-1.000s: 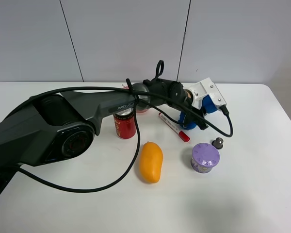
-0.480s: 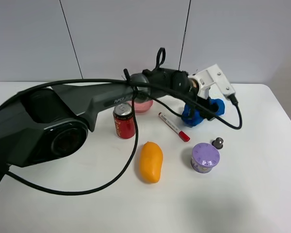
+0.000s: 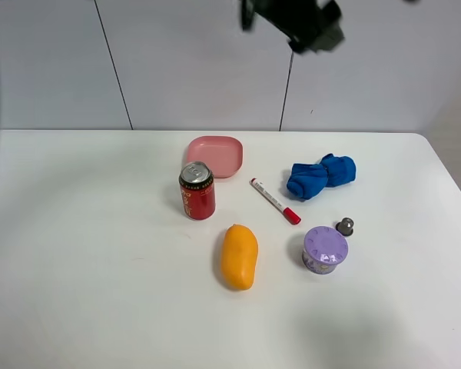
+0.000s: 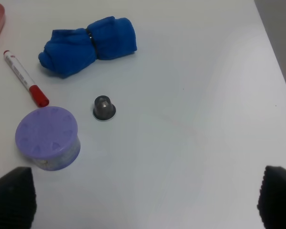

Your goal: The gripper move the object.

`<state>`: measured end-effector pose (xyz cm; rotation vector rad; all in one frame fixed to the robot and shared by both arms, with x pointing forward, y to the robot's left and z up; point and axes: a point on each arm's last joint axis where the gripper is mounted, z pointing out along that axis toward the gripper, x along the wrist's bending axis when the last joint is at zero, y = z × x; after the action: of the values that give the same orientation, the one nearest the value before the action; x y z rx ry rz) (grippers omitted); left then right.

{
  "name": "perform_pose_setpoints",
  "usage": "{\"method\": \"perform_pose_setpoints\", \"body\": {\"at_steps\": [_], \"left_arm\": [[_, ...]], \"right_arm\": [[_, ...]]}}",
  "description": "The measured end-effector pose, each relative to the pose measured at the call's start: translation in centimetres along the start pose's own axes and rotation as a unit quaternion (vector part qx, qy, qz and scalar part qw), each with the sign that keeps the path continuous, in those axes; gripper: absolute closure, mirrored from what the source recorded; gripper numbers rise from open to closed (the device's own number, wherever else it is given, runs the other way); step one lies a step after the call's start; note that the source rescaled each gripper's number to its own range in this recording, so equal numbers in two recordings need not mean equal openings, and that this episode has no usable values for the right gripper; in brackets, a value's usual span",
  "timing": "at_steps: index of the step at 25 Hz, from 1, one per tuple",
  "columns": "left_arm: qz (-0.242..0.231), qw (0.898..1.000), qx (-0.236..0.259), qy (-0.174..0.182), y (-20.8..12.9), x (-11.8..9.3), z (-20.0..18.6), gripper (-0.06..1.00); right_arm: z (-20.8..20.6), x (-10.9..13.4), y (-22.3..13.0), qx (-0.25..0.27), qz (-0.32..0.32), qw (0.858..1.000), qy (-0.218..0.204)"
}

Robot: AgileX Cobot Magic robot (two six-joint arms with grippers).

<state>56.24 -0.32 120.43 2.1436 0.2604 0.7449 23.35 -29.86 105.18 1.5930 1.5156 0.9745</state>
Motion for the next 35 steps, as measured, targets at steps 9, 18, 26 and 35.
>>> {"method": "perform_pose_setpoints", "body": {"at_steps": [9, 18, 26, 35], "left_arm": [[-0.104, 0.971, 0.112, 0.186, -4.7, 9.5, -21.9, 0.14], [-0.125, 0.931, 0.099, 0.328, -6.5, 2.9, -36.8, 0.14], [-0.152, 0.911, 0.098, 0.370, -11.0, -7.0, -41.8, 0.14], [-0.230, 0.886, 0.088, 0.392, -17.8, -14.6, -41.8, 0.14]], "right_arm": [[0.0, 0.0, 0.0, 0.000, 0.000, 1.000, 0.000], [0.0, 0.0, 0.0, 0.000, 0.000, 1.000, 0.000], [0.0, 0.0, 0.0, 0.000, 0.000, 1.000, 0.000], [0.0, 0.0, 0.0, 0.000, 0.000, 1.000, 0.000]]}}
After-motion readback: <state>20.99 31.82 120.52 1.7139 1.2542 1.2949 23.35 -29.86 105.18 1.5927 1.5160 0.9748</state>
